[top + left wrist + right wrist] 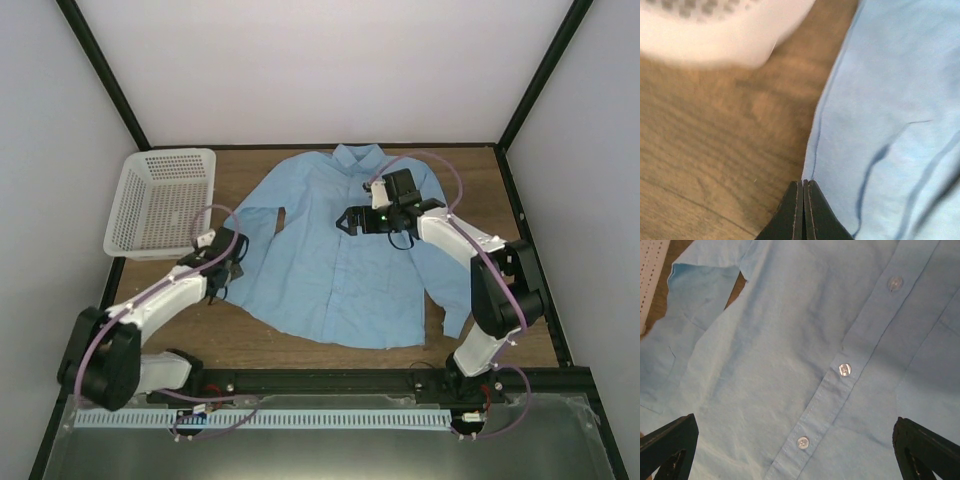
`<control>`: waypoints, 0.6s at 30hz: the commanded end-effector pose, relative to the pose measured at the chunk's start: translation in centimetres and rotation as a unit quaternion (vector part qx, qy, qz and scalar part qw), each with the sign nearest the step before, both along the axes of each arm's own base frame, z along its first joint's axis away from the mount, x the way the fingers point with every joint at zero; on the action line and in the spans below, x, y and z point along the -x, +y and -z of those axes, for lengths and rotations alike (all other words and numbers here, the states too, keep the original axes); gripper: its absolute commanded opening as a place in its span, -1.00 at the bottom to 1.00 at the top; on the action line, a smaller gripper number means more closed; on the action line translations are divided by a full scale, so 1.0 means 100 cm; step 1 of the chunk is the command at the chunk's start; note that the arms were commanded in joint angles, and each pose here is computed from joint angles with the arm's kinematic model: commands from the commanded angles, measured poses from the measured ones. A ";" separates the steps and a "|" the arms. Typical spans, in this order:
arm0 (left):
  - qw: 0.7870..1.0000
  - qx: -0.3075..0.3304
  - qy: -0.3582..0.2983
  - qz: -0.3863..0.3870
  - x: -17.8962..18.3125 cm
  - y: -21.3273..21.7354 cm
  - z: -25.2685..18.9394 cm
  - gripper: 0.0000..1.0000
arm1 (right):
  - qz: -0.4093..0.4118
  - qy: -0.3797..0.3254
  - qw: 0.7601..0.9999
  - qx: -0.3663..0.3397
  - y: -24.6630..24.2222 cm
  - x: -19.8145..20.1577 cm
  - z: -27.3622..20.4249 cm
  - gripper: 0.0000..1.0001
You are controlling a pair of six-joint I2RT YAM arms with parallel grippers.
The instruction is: Pin the brooch onto the clothing
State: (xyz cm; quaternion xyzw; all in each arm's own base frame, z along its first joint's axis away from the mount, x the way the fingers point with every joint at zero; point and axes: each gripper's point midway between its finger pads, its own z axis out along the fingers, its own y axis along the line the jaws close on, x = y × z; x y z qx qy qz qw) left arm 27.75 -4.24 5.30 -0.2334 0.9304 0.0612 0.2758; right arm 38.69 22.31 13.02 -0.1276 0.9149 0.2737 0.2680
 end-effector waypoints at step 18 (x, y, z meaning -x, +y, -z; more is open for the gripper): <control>0.911 -0.065 -0.278 0.296 -0.016 -0.071 -0.236 -1.00 | -0.030 0.017 0.997 -0.065 0.014 0.024 -0.017 1.00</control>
